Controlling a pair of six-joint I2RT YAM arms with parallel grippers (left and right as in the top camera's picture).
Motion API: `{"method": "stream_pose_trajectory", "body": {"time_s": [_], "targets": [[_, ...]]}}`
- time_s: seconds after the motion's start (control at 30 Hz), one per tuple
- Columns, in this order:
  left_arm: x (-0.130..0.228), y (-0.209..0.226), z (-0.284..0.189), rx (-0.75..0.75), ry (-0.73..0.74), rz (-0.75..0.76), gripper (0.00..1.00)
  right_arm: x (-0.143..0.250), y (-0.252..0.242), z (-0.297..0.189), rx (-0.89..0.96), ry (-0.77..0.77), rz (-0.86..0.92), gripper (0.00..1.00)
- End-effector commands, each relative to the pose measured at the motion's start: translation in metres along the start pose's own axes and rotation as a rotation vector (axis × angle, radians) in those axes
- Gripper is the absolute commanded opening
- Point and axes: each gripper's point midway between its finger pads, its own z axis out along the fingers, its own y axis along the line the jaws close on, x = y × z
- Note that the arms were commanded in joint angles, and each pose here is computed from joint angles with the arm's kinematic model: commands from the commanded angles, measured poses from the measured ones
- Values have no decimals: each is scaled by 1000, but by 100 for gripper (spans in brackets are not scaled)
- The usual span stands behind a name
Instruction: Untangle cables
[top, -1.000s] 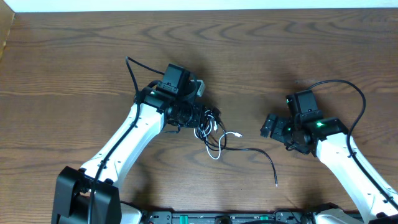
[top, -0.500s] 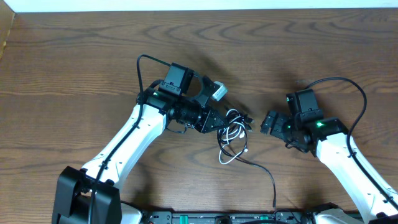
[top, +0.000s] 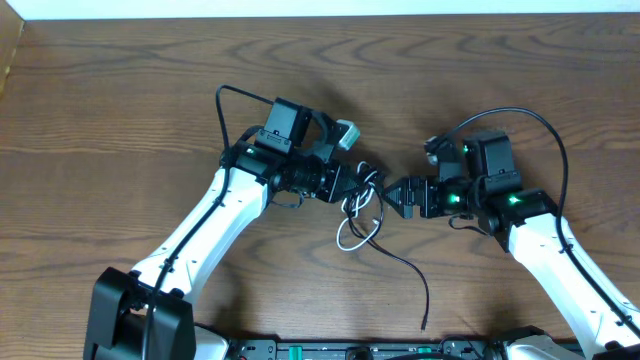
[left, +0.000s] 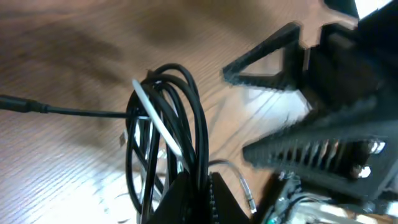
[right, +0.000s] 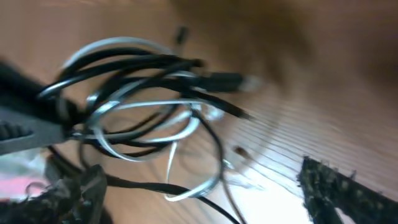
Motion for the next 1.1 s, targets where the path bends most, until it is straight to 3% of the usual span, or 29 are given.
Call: {"method": "stream_pose_trajectory", "body": {"time_s": [0.0, 0.1, 0.23, 0.27, 0.37, 0.43, 0.53, 0.7, 0.83, 0.87, 0.93, 1.07], "targets": [[-8, -36, -5, 178, -9, -84, 7, -5, 17, -2, -74, -2, -64, 85], [-12, -58, -11, 307, -6, -69, 8, -10, -1, -2, 27, -29, -20, 77], [-20, -75, -17, 399, -19, -57, 7, -15, -22, -4, 145, -67, 89, 75], [-19, -86, -23, 469, -10, -32, 7, -19, -34, -6, 212, -103, 184, 73], [-18, -88, -23, 480, -6, -30, 7, -23, -44, -9, 260, -149, 322, 73], [-19, -88, -23, 480, -7, -26, 7, -24, -50, -11, 284, -182, 438, 62], [-19, -88, -23, 480, -7, -26, 7, -16, -59, -13, 336, -177, 504, 35], [-19, -87, -23, 473, -16, 2, 7, 25, -104, -38, 645, -134, 606, 18], [-18, -66, -14, 351, -25, -42, 7, 33, -108, -42, 681, -106, 599, 9], [-17, -61, -12, 319, -23, -51, 7, 33, -106, -40, 668, -102, 601, 10], [-11, -50, -9, 259, -12, -71, 7, 26, -89, -28, 547, -80, 565, 30], [-9, -50, -9, 257, -3, -76, 7, 1, -19, -3, 124, -3, 148, 53]]}}
